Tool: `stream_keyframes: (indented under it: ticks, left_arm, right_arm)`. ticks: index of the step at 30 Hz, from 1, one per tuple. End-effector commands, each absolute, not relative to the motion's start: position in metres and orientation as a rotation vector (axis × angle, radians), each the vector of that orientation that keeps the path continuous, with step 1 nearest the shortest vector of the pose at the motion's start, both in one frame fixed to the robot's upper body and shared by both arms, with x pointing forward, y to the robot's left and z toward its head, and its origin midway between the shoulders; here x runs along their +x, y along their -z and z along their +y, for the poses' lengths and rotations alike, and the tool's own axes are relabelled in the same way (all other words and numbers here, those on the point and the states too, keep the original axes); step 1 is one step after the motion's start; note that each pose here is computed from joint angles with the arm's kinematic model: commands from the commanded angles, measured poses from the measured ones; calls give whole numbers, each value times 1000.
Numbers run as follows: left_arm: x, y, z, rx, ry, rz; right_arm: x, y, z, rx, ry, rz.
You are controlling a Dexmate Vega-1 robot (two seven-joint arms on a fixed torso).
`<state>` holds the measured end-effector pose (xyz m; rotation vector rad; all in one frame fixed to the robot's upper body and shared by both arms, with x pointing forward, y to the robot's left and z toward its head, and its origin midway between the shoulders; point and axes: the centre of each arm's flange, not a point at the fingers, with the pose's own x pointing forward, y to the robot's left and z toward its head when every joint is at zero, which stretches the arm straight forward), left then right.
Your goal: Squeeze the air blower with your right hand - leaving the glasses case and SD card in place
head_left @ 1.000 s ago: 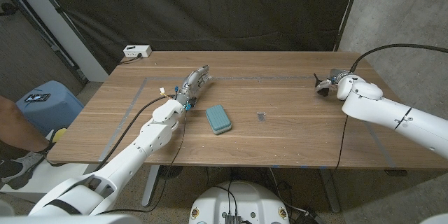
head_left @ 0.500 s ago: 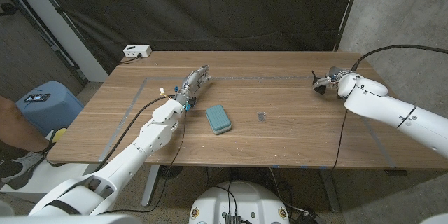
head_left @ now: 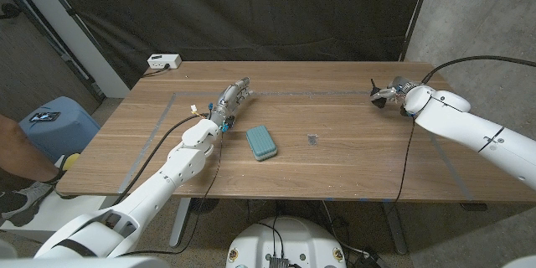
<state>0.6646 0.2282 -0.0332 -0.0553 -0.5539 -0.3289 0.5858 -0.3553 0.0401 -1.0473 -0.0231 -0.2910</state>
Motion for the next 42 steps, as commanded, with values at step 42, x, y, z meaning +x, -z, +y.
stream_keyframes:
  ticks: [42]
  left_arm:
    - [665, 35, 227, -67, 333, -548]
  right_arm:
    - [598, -42, -346, -608, 89, -194]
